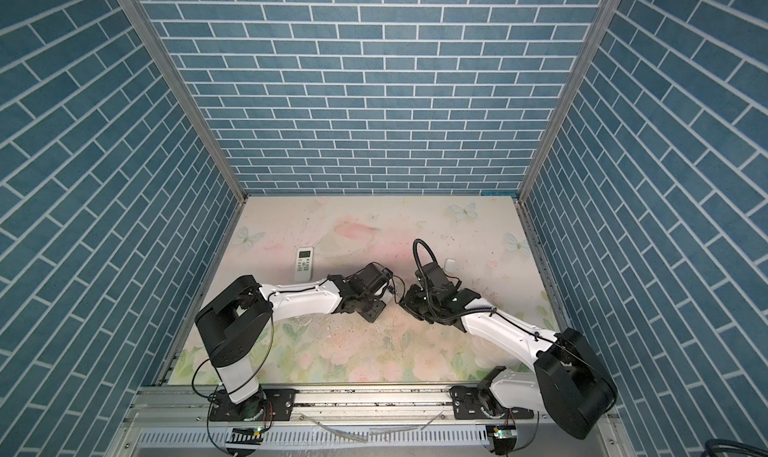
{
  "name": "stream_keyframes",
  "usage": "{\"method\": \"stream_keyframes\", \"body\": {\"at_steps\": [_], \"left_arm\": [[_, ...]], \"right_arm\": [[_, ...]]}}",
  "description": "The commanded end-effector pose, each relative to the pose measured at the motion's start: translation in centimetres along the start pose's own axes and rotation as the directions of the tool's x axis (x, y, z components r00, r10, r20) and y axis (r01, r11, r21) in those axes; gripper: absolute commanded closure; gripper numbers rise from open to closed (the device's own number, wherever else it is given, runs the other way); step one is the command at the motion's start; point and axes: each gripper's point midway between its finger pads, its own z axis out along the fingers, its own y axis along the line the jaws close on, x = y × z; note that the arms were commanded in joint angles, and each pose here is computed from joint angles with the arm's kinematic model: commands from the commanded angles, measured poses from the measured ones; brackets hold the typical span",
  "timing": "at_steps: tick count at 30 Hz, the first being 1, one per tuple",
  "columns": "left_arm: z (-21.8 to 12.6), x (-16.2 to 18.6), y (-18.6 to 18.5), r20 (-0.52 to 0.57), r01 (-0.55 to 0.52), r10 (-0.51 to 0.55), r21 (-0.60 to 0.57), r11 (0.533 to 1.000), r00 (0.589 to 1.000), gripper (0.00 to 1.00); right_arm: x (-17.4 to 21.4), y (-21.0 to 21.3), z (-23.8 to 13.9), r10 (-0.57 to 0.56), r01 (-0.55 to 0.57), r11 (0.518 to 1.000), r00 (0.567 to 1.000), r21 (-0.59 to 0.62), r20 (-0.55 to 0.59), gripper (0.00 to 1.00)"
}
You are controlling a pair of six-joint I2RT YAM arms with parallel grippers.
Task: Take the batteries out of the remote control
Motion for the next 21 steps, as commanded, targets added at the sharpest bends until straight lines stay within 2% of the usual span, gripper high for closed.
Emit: {"method": "stream_keyframes", "body": {"at_steps": [1,12,21], "left_arm": [[2.3,5.4,-1.0,-0.186,-0.041,0.046,0.032,0.999,0.982,0.61],[2.4,5.4,-1.0,-0.184,-0.041,0.046,0.030,0.999,0.982,0.61],[2.5,5.5,-1.3,-0.185,-0.042,0.049,0.040,0.998,0.982,0.62]], "right_arm": [[0.8,-1.9,0.6,0.027,-0.026,0.998,0.999,0.062,-0.024,1.00],[1.1,-1.7,0.8,0.013,-0.009,0.998,0.998,0.067,-0.053,1.00],[0.7,-0.2,1.4,-0.015,0.016,1.000,0.998,0.024,-0.060,1.00]]}}
